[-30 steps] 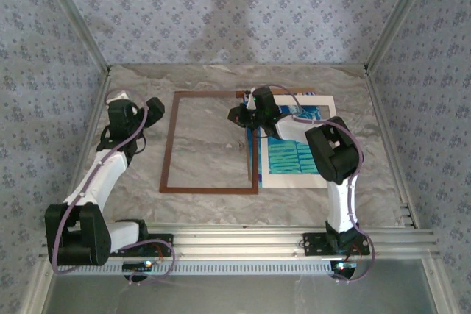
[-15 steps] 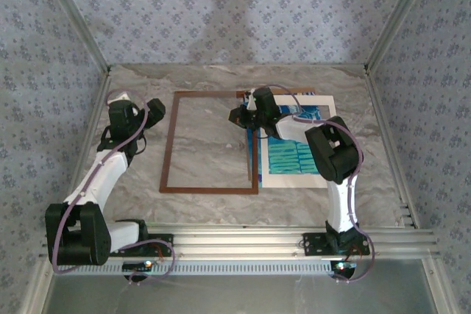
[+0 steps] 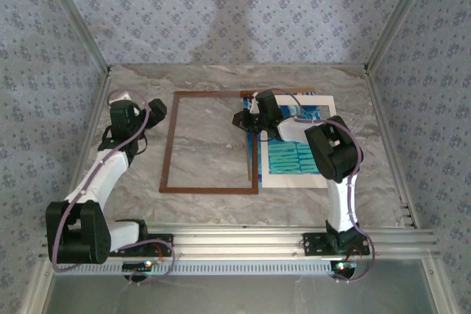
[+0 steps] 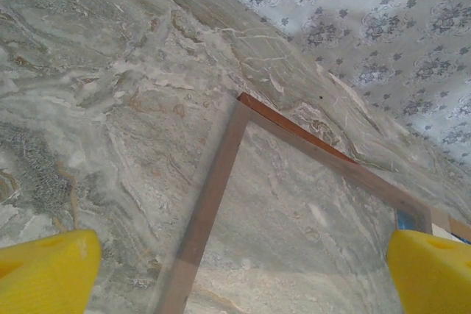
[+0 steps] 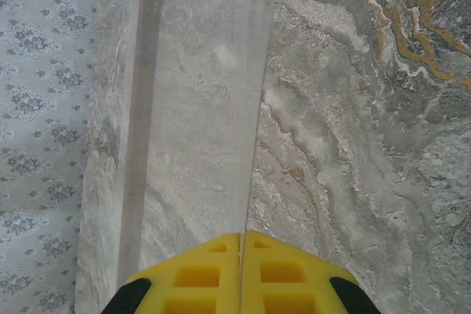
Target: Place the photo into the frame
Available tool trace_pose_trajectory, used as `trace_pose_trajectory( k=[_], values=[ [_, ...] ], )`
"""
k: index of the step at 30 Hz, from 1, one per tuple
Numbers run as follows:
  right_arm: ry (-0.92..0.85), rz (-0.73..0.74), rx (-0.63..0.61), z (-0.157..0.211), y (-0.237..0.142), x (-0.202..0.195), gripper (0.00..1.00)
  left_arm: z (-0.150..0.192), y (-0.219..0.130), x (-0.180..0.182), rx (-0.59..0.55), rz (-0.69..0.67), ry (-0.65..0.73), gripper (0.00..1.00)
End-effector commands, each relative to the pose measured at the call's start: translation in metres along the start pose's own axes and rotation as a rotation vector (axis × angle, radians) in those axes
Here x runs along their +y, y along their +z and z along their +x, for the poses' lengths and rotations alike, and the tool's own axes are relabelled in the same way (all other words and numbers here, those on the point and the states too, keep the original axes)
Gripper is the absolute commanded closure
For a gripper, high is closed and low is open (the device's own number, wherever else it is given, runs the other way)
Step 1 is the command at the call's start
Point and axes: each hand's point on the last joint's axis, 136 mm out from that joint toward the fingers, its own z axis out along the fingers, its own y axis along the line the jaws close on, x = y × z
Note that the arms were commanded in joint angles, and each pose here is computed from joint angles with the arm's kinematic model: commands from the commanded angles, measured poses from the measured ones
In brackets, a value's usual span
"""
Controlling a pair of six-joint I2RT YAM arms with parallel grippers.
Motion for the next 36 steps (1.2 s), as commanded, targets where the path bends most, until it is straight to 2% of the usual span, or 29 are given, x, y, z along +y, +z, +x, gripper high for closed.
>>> trace_pose_trajectory(
  k=[1, 21, 36],
  values=[
    [-0.004, 0.002, 0.013, 0.003, 0.003, -0.008, 1.0, 0.001, 0.003, -0.004, -0.003, 0.019, 0.028, 0.01],
    [0.035, 0.069, 0.052, 0.012, 0.003, -0.024, 1.0, 0.003, 0.006, -0.004, 0.008, 0.018, 0.035, 0.01],
    [0.042, 0.044, 0.078, 0.016, 0.005, -0.02, 1.0, 0.009, 0.009, -0.001, 0.023, 0.015, 0.034, 0.01]
  ],
)
